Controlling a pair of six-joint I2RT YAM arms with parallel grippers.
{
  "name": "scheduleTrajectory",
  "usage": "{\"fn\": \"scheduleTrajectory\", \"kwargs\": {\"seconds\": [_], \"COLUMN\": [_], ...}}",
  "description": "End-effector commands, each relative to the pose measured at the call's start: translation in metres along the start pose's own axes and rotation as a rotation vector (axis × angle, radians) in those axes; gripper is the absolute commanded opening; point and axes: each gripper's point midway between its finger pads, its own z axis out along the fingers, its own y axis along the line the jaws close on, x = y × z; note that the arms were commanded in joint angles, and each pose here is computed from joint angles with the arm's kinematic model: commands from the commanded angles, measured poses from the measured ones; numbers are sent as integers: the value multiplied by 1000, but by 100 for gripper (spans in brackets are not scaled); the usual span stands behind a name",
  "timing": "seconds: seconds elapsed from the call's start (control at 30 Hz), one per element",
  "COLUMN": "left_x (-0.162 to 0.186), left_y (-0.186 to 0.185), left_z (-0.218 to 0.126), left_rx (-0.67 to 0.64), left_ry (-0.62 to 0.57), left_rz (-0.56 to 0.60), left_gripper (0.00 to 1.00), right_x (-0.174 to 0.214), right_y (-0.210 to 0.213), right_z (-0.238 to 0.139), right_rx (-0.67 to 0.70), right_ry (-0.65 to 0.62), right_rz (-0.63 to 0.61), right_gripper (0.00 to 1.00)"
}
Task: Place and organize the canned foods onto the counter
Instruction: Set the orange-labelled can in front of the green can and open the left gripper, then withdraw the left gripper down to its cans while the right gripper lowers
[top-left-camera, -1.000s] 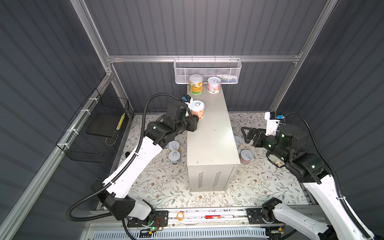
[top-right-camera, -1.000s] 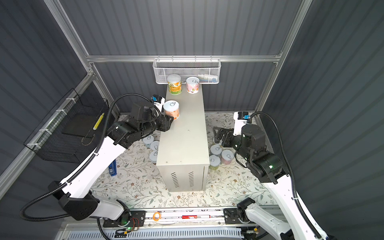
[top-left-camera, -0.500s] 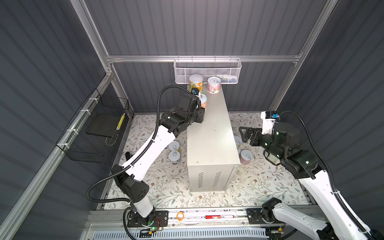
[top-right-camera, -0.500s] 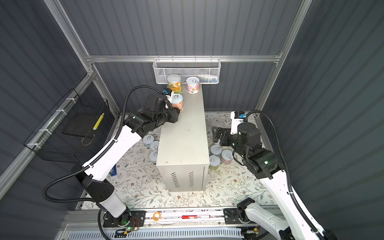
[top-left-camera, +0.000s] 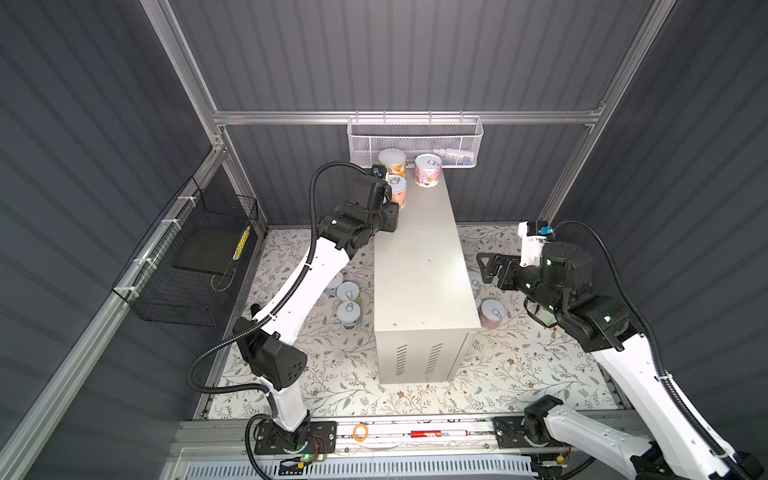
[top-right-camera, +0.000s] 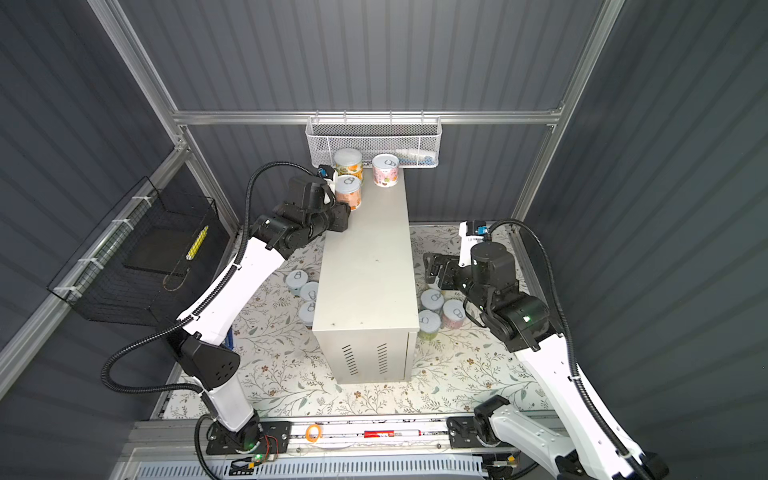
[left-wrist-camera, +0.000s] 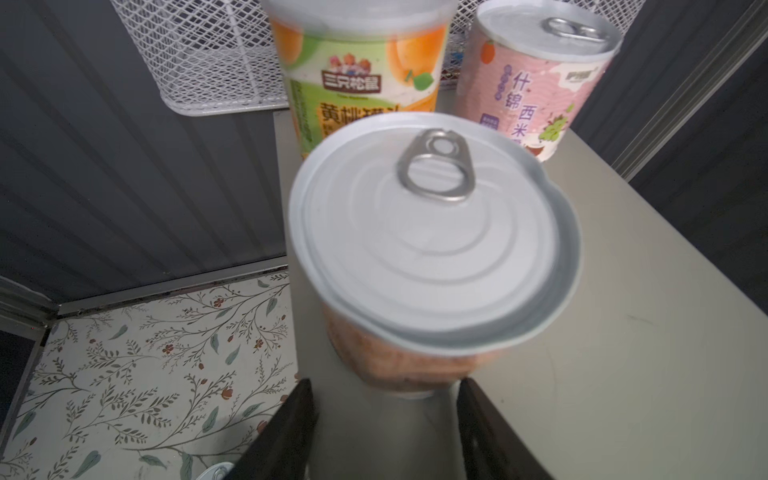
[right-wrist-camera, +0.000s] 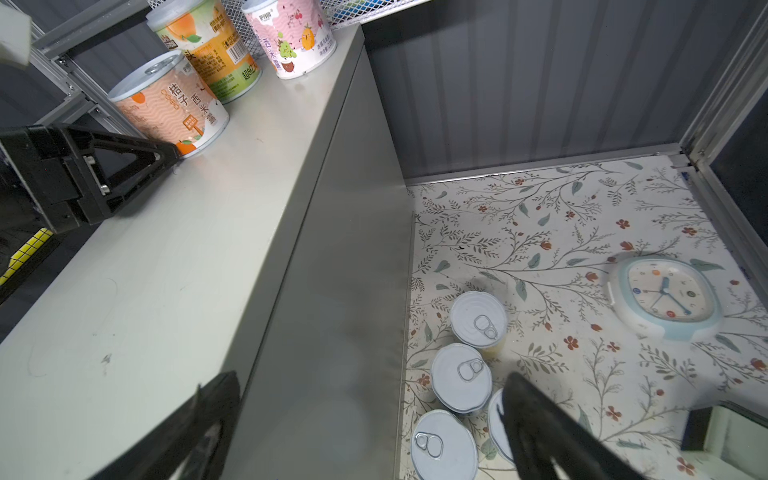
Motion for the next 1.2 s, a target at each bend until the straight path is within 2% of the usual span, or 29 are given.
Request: {"fn": "scheduleTrajectory", "kwargs": {"seconds": [0.0,0.3,0.4,0.6,0.73,0.83,0.97,1.17], "left_x": [-9,-5,-5,-10,-8,-5,-5,-1], "left_y": [-4,-4,-4,1,12,20,23,25], "left_z": [3,9,4,-31,-58,-72,-88,-87], "left_rx": [29,32,37,44,16,-12,-9,-14], "left_ry": [-14,-3,-4,-42,-63,-42,-58,-52], "left_rz": [14,12,16,37,52,68,67,65], "left_gripper": [57,58,61,80,91,94,94,94], "right_x": [-14,-15,-13,-6,4,7,4,-10], "right_y": [2,2,1,1,4,3,-10,-21], "right_z": [-4,0,0,3,7,1,-13,-29], "right_rx": [1,4,6,11,-14,-22,45,113], "right_ry": [-43,-35,-31,17,53,41,24,-39], "right_rz": [-10,-10,-10,-30,7,23,-3,0], "right_gripper": [99,99,99,99,99,99,99,99]}}
